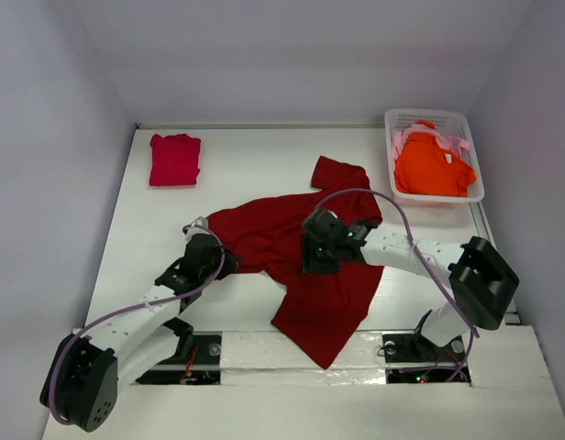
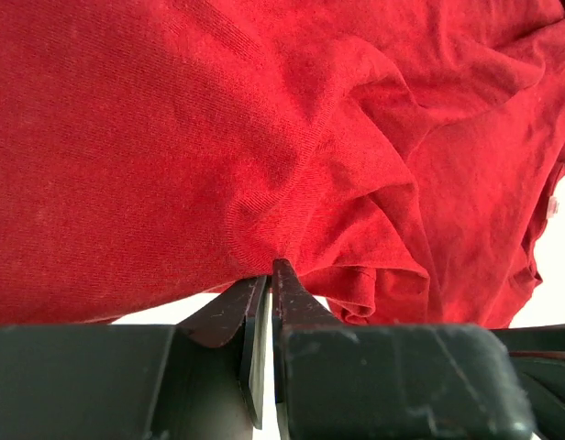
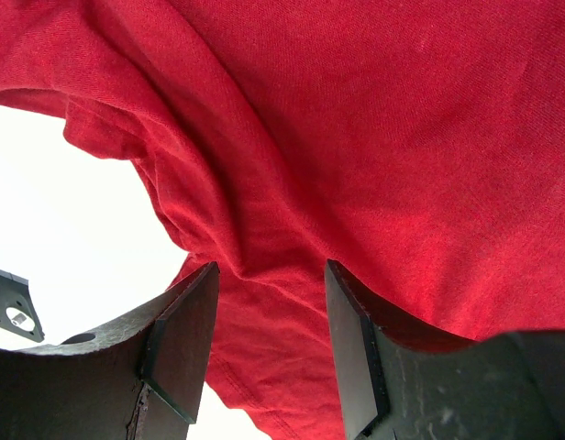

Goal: Fold and stack the t-shirts
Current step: Flatten the tshirt out

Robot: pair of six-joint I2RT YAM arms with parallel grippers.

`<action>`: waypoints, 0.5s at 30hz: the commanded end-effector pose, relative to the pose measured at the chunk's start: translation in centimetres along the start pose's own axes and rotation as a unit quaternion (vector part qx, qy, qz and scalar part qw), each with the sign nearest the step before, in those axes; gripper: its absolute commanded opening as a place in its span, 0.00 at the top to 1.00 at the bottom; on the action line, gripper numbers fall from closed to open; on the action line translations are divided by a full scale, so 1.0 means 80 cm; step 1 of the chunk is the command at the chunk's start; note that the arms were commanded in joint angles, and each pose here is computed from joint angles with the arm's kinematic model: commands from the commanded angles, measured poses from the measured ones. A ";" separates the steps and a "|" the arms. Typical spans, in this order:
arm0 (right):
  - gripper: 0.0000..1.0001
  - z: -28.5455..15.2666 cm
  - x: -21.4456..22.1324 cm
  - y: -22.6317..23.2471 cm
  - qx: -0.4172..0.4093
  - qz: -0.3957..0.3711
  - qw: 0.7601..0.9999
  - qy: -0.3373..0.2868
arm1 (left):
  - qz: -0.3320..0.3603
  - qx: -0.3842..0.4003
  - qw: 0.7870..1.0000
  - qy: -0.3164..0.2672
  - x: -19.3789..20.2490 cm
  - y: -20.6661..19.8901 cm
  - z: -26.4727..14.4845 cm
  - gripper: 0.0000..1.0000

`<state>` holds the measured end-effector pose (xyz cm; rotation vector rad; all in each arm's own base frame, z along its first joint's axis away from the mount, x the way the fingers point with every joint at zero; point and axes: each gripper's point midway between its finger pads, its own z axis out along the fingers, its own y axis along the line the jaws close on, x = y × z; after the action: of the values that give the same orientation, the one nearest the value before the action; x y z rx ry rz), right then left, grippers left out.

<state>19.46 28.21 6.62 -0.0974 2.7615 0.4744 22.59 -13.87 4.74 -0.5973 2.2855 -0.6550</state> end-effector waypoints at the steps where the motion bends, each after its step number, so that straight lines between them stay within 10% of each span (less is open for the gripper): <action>1: 0.44 -0.011 -0.020 0.026 -0.031 -0.004 0.999 -0.026 | 0.012 0.035 0.999 -0.015 -0.016 -0.028 -0.003 1.00; 15: 0.44 -0.003 -0.014 0.030 -0.032 -0.011 0.999 -0.015 | 0.034 0.024 0.996 -0.078 -0.064 -0.048 -0.048 1.00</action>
<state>19.44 28.43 6.51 -0.1007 2.7645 0.4844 24.17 -13.27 11.10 -0.5468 2.1337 -0.6490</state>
